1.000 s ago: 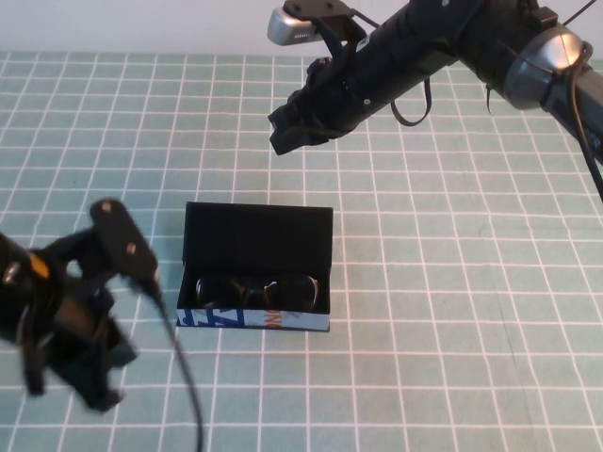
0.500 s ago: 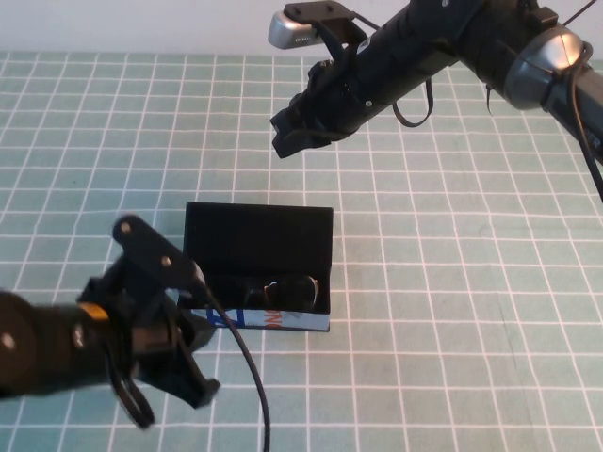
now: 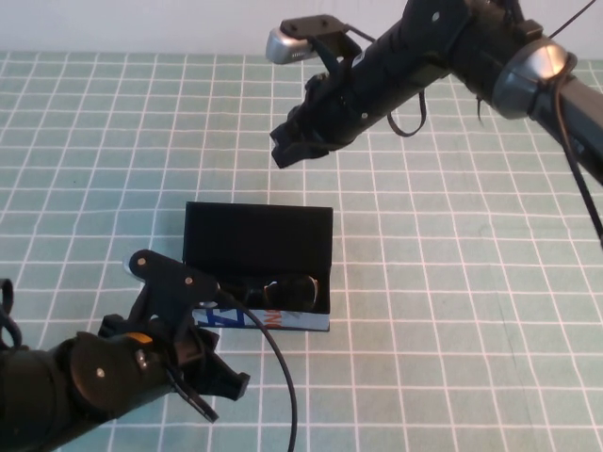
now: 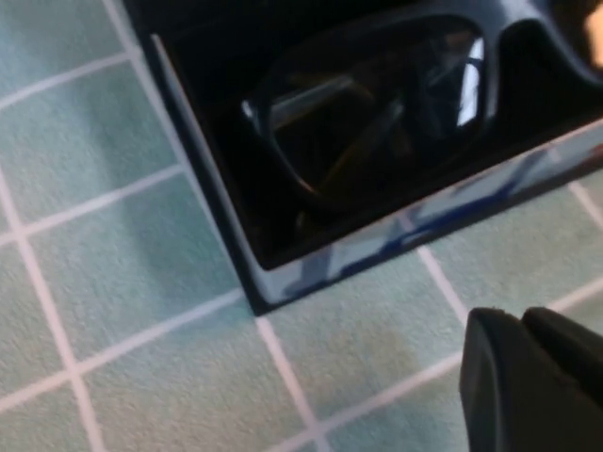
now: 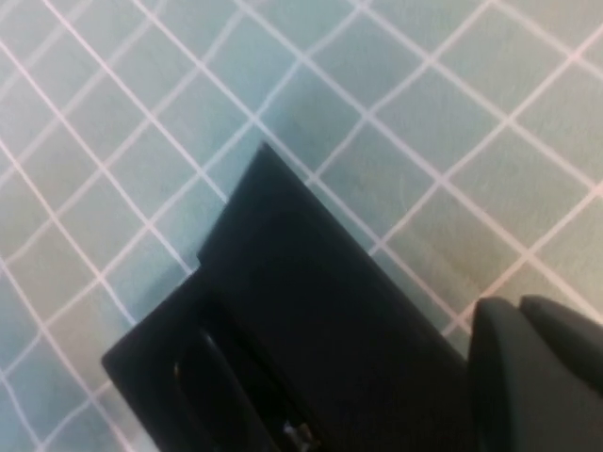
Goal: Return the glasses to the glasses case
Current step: Close the glasses case
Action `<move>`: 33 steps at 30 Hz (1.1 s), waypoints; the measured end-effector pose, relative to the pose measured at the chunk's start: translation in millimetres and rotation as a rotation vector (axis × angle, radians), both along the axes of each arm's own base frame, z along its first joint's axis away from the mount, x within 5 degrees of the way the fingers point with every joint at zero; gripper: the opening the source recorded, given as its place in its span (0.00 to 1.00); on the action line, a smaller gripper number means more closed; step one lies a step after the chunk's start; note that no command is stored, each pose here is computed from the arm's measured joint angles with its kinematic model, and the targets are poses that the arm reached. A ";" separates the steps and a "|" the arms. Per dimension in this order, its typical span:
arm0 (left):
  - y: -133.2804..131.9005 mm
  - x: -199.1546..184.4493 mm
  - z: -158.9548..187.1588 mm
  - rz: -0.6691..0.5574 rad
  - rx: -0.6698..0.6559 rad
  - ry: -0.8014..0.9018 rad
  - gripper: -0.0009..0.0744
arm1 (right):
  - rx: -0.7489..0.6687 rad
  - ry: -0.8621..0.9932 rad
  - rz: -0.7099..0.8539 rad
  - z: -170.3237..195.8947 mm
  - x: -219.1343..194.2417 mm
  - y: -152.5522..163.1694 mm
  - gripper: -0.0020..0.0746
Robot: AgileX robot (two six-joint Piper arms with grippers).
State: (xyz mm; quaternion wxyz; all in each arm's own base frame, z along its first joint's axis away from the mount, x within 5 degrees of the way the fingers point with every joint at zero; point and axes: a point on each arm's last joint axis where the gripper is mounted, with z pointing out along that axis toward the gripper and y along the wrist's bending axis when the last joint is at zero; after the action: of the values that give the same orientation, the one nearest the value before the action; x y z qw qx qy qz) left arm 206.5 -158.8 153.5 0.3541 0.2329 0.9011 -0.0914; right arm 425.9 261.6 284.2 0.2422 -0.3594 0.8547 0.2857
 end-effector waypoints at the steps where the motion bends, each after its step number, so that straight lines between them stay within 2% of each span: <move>1: 0.2 0.8 -0.7 0.001 0.006 -0.006 0.01 | -0.005 0.009 0.003 -4.8 1.2 0.6 0.01; 15: -8.1 12.6 12.2 -0.047 0.019 -0.106 0.01 | -0.059 0.074 -0.002 -54.1 14.4 5.5 0.01; 25: -12.1 20.5 -5.2 0.007 0.016 -0.072 0.01 | -0.060 0.075 -0.008 -58.6 16.1 6.1 0.01; 33: -15.2 25.1 -3.9 0.014 0.005 -0.094 0.01 | -0.018 0.106 -0.001 -56.7 13.7 9.0 0.01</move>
State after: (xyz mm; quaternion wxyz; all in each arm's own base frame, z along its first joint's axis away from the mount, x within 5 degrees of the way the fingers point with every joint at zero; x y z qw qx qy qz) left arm 231.7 -174.0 149.6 0.3961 0.2314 0.8853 -0.0755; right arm 439.6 270.7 227.6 0.1935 -0.3454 0.8692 0.2963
